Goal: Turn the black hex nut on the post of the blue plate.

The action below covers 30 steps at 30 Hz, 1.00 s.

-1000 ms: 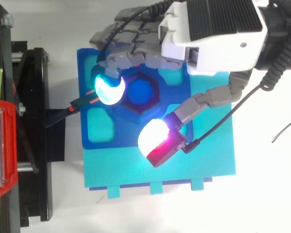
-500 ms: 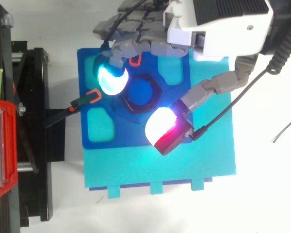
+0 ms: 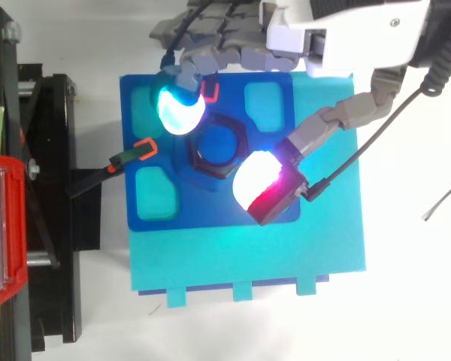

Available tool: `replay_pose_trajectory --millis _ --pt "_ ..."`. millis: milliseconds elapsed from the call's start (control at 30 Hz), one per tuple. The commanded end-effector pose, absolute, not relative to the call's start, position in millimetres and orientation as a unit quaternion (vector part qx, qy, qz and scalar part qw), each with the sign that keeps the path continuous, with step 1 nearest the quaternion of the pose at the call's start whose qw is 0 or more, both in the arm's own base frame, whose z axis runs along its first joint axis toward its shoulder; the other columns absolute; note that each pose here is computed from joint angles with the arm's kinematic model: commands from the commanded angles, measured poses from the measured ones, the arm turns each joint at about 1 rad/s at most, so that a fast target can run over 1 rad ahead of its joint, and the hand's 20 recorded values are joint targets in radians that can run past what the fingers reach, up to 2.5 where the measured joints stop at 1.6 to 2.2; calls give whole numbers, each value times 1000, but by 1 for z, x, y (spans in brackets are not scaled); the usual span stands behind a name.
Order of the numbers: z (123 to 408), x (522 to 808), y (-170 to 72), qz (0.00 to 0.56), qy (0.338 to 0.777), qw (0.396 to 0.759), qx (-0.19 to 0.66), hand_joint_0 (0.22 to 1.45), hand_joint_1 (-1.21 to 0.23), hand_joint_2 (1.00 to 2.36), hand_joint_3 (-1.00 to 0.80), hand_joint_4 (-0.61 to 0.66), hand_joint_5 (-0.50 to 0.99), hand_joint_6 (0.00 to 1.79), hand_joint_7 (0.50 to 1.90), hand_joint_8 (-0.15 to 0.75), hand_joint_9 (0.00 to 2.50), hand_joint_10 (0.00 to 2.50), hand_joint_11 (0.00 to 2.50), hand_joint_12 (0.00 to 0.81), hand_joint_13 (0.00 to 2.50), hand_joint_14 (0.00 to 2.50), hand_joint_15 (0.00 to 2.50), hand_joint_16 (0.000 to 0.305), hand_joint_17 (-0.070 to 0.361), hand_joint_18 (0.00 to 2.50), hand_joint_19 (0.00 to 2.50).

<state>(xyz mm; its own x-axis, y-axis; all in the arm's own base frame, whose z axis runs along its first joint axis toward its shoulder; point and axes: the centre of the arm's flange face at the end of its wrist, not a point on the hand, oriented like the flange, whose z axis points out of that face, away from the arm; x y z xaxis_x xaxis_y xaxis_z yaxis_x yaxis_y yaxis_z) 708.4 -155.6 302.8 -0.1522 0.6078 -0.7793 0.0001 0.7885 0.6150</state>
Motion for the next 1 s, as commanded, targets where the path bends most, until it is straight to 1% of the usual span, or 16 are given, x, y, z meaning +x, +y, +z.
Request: replay_pose_trajectory --millis 0,500,600,967 --pt "302 708 -158 246 718 615 212 466 -455 1000 -500 448 -243 504 862 434 244 0 0 522 269 5 327 63 141 62 225" --pt "303 705 -161 256 722 608 207 466 -454 1000 -500 454 -244 504 858 434 246 0 0 522 271 5 327 63 141 63 222" --pt "311 706 -160 259 722 608 204 466 -455 1000 -500 453 -244 504 860 434 247 0 0 523 273 4 330 63 141 63 219" --pt "324 700 -159 241 753 580 195 468 -457 1000 -500 450 -244 504 861 434 248 0 0 522 274 3 330 62 140 68 219"
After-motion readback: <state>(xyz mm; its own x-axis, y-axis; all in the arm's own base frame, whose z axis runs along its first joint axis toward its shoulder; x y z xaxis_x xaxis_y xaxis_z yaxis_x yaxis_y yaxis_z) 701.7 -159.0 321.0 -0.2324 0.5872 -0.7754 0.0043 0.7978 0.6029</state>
